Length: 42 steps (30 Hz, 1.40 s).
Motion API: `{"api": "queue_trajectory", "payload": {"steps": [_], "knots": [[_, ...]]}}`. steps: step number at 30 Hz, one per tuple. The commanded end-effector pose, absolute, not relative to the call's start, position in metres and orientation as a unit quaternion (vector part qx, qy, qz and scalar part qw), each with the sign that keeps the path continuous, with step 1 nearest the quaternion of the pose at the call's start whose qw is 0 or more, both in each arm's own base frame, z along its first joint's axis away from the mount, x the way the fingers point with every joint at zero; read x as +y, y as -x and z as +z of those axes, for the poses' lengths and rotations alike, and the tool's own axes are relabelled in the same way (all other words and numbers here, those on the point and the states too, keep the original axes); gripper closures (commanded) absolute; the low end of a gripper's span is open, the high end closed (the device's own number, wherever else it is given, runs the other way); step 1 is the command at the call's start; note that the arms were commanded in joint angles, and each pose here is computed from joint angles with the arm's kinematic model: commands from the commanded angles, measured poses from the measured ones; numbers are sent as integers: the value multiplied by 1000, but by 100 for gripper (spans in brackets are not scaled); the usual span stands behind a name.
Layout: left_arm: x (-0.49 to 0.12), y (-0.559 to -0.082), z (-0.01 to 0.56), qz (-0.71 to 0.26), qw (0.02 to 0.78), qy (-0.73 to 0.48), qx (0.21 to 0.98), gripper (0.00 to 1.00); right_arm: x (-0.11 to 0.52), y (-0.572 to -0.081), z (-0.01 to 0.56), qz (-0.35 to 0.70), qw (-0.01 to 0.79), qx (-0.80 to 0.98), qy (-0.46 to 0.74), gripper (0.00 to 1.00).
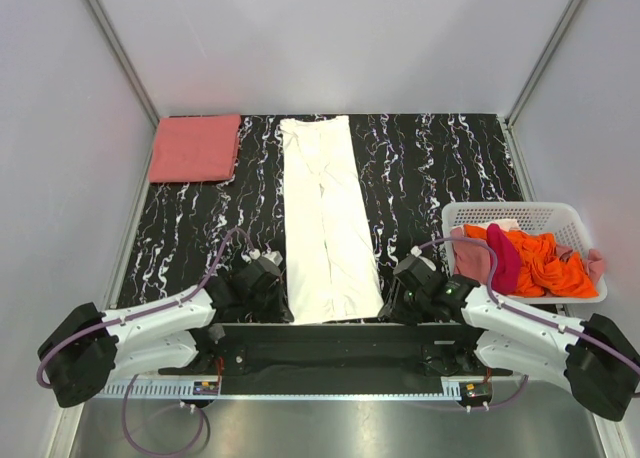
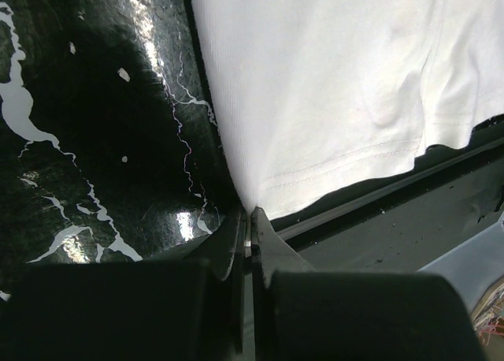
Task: Fold and stack the t-shirts
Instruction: Fold the tshirt
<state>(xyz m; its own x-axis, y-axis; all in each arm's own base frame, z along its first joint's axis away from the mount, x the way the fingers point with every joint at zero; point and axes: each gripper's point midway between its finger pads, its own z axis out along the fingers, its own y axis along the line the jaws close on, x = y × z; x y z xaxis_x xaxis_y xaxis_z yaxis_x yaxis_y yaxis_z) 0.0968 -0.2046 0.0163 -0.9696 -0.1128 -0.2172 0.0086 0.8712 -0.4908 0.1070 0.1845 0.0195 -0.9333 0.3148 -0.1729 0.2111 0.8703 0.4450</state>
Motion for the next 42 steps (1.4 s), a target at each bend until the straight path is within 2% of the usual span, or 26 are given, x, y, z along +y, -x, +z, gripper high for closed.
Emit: {"api": "queue_trajectory", "payload": {"steps": [1,11,14,15,17,18,26,31,36,41,42], "knots": [[-204,-101,14,-246,132,32,960,100,182,-110,18,204,131,961,-137,57],[-207,-105,19,-258,145,28,955,100,185,-129,19,196,170,957,-132,60],[-210,-107,26,-270,152,31,950,100,187,-129,17,197,166,958,-130,70],[-211,-108,28,-273,153,32,949,100,187,-128,16,196,163,958,-130,82],[-215,-107,32,-281,149,28,948,100,189,-129,19,201,164,957,-127,96],[-216,-107,34,-284,149,26,947,100,191,-129,23,210,166,955,-125,100],[-230,-125,68,-308,161,32,937,100,211,-146,63,253,197,941,-105,100],[-235,-155,87,-315,173,25,933,100,219,-167,68,217,211,950,-74,100],[-221,-202,86,-295,176,43,938,100,231,-216,85,201,232,951,-43,100],[-211,-263,86,-276,185,48,942,100,234,-290,113,196,275,941,-8,100],[-210,-273,86,-274,186,49,942,100,238,-297,101,192,257,947,1,100]]}}
